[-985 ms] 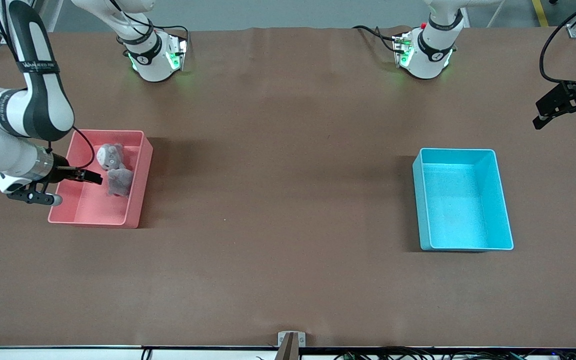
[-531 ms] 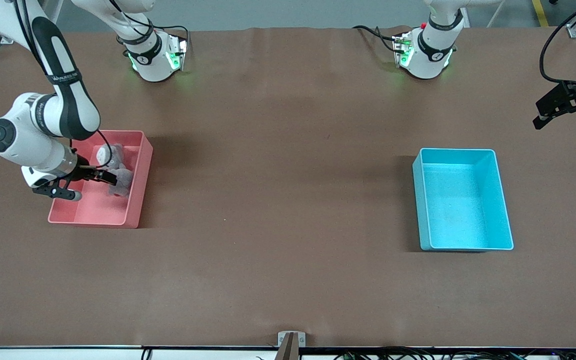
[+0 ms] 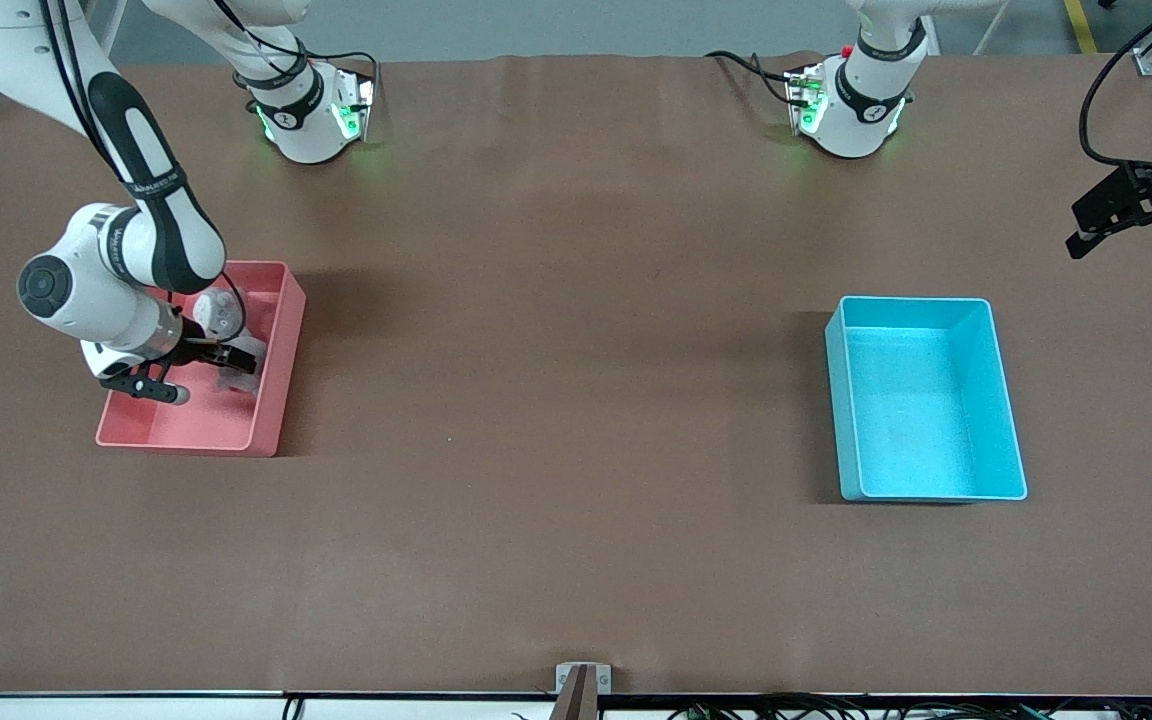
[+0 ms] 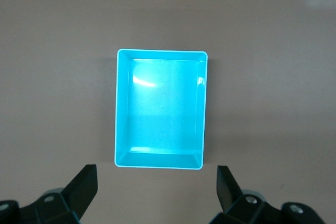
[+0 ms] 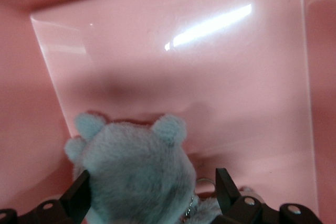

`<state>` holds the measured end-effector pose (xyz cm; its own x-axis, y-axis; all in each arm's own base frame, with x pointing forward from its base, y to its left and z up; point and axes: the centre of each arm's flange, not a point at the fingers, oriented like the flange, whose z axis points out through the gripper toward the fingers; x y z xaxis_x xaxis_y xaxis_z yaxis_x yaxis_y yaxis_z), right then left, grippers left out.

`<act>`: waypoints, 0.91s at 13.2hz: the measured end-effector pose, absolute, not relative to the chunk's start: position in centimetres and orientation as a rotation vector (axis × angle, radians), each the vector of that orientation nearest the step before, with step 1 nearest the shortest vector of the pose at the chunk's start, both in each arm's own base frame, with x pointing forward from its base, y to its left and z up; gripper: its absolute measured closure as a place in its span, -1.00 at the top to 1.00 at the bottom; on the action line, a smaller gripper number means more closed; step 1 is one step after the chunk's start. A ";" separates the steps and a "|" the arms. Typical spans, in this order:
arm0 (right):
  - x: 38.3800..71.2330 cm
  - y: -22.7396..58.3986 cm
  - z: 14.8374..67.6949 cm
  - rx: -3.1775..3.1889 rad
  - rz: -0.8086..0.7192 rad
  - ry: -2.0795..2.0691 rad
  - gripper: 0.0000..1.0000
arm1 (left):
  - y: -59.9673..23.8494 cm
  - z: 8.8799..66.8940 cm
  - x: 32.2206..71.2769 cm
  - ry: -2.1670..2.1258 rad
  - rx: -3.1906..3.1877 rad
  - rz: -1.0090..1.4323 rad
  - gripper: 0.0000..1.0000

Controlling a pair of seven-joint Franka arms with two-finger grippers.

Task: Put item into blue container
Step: 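Lower the right gripper and grasp the larger grey plush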

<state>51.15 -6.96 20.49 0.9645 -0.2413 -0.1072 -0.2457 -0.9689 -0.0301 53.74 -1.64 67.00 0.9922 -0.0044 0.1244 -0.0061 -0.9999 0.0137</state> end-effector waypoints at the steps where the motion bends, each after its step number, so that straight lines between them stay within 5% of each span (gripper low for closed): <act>1: 51.0 -6.9 19.8 -3.064 0.180 0.392 1.00 | -1.6 67.0 53.7 -0.008 3.121 0.195 1.00; 5: 50.5 -6.1 18.1 -3.041 0.239 0.407 0.85 | -1.6 67.0 53.7 -0.008 3.121 0.195 1.00; 12: 53.4 -6.1 21.5 -3.008 0.374 0.384 -0.35 | -1.6 67.0 53.7 -0.008 3.121 0.195 1.00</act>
